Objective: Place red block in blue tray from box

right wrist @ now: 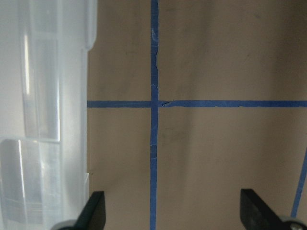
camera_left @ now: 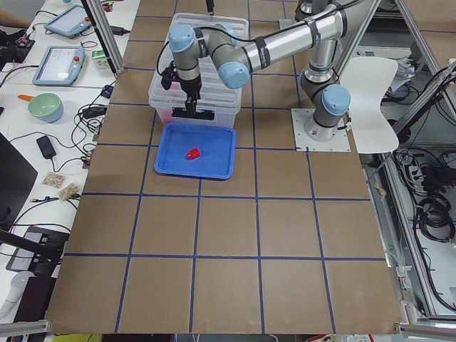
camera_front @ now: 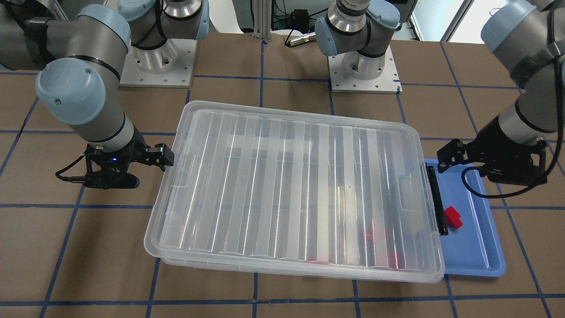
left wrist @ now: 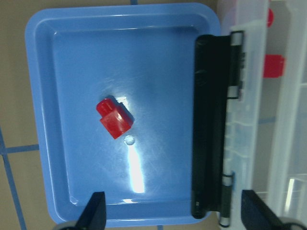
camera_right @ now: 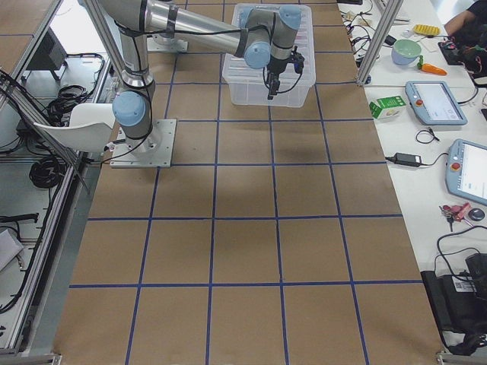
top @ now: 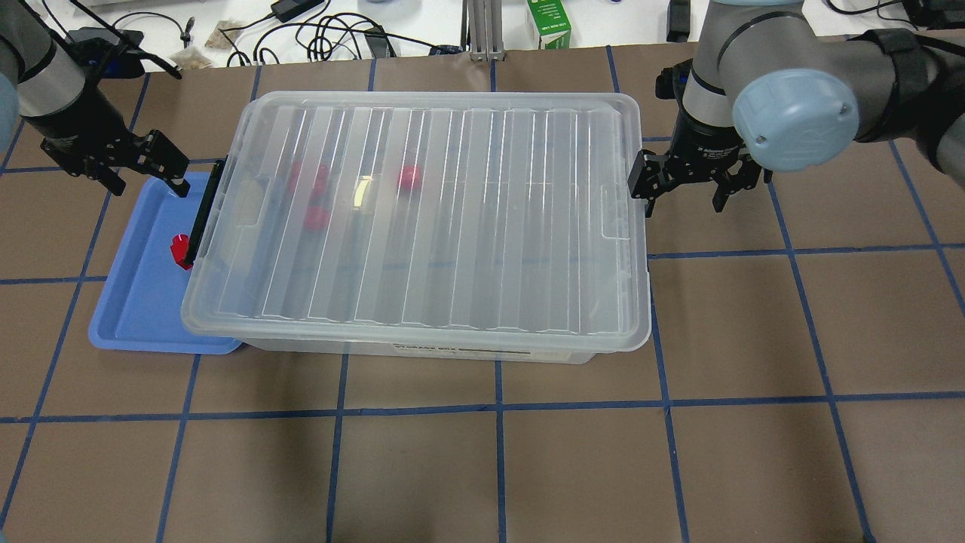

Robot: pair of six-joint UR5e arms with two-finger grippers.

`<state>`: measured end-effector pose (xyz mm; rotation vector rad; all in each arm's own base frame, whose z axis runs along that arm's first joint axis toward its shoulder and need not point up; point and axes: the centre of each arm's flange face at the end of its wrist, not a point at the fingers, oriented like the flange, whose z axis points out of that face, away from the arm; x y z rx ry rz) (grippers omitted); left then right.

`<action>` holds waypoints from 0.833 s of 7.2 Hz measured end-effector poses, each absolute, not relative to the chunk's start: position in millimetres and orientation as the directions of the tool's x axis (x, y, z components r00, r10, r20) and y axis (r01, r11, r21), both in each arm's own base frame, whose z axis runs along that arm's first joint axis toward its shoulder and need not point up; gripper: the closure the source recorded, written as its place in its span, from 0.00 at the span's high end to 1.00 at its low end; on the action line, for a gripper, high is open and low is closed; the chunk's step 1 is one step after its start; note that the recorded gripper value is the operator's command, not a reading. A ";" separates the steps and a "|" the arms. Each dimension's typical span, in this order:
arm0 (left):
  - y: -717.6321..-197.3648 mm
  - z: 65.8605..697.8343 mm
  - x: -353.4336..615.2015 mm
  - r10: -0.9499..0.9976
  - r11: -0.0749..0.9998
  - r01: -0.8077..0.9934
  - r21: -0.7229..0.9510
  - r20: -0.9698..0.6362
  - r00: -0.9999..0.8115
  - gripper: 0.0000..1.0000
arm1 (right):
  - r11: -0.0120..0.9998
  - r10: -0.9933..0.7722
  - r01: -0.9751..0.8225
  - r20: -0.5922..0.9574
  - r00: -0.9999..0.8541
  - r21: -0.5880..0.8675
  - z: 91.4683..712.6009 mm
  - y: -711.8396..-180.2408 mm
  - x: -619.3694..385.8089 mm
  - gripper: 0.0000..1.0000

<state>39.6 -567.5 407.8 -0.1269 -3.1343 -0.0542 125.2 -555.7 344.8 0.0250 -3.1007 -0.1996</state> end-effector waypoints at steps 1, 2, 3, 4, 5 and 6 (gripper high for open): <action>-557.4 427.3 -2.2 0.079 0.997 0.079 0.016 -0.006 -0.997 1.00 | 0.993 -0.017 -0.013 0.033 -0.999 0.119 349.4 -556.4 125.2 1.00; -545.0 442.7 -43.7 0.091 0.996 0.091 0.006 -0.026 -0.996 1.00 | 0.995 -0.015 -0.012 0.035 -0.999 0.095 361.9 -557.1 125.0 1.00; -531.5 455.0 -79.9 0.096 0.995 0.097 -0.001 -0.050 -0.994 1.00 | 0.998 -0.013 -0.011 0.036 -0.999 0.066 384.6 -554.4 124.6 1.00; -518.7 467.7 -107.0 0.103 0.994 0.104 -0.018 -0.063 -0.993 1.00 | 0.999 -0.012 -0.010 0.035 -0.999 0.046 410.5 -544.6 124.6 1.00; -508.5 479.0 -122.1 0.112 0.993 0.115 -0.038 -0.068 -0.991 1.00 | 1.000 -0.009 -0.009 0.021 -1.000 0.023 436.5 -530.0 126.3 1.00; -502.6 487.4 -126.8 0.115 0.991 0.118 -0.055 -0.066 -0.991 1.00 | 1.000 -0.005 -0.005 -0.002 -1.000 0.005 459.4 -512.8 128.9 1.00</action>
